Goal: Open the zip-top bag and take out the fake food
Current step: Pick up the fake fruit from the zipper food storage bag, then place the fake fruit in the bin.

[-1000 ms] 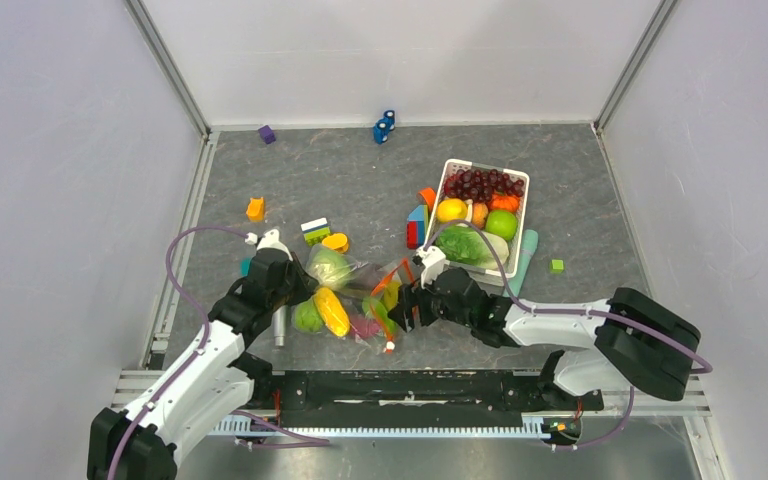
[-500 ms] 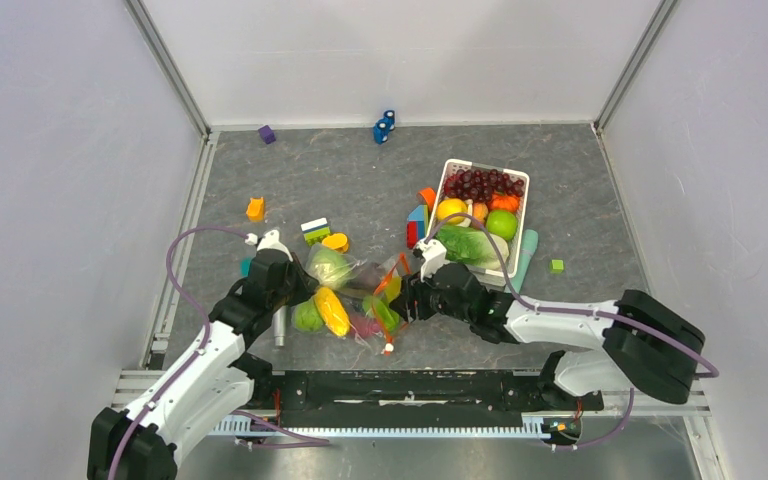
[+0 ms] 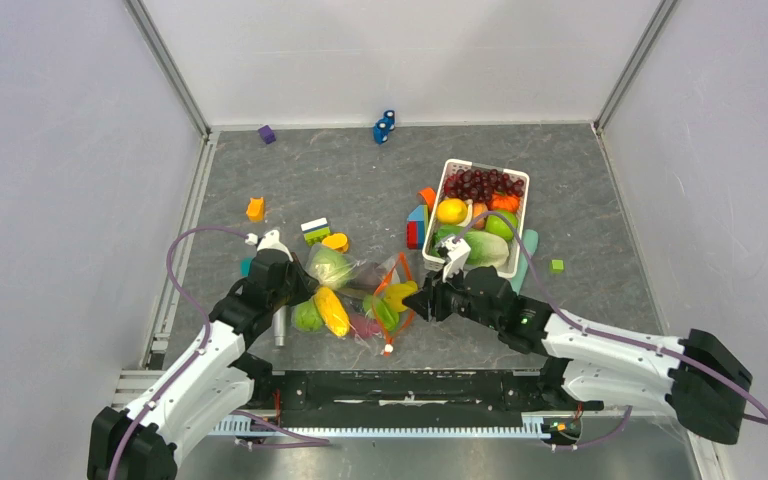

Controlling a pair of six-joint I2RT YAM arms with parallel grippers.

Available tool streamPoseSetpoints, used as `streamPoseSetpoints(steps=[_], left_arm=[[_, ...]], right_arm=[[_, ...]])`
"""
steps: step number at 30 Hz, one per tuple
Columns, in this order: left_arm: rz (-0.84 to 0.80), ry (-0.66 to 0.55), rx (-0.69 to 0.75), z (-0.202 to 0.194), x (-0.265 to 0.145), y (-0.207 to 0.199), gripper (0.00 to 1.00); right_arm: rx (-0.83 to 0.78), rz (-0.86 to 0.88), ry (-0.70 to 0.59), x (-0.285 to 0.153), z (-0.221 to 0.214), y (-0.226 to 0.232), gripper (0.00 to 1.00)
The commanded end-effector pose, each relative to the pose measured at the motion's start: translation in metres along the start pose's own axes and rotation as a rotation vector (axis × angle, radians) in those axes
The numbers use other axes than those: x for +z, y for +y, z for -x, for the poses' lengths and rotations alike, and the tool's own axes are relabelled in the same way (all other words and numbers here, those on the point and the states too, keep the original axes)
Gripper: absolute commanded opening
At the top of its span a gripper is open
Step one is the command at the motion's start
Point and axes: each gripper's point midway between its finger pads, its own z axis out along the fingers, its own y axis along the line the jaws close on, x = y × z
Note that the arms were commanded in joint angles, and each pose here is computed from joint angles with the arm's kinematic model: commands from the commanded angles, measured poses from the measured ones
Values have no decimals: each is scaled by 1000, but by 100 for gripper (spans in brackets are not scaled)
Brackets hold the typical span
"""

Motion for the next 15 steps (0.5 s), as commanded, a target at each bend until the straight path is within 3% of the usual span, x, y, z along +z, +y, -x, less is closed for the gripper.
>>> streamPoseSetpoints(steps=[1,8,15], left_arm=[[18,-8,-4,1,2,4,2],[20,-10,-2,1,0,5,2],[-5,-5,4,2,-1,-1,2]], right_arm=[[8,6,-28,-16,12,1,29],[19,-88,-81,-43,36,-19,22],[-4,-251,-164,-63,89,-59,16]])
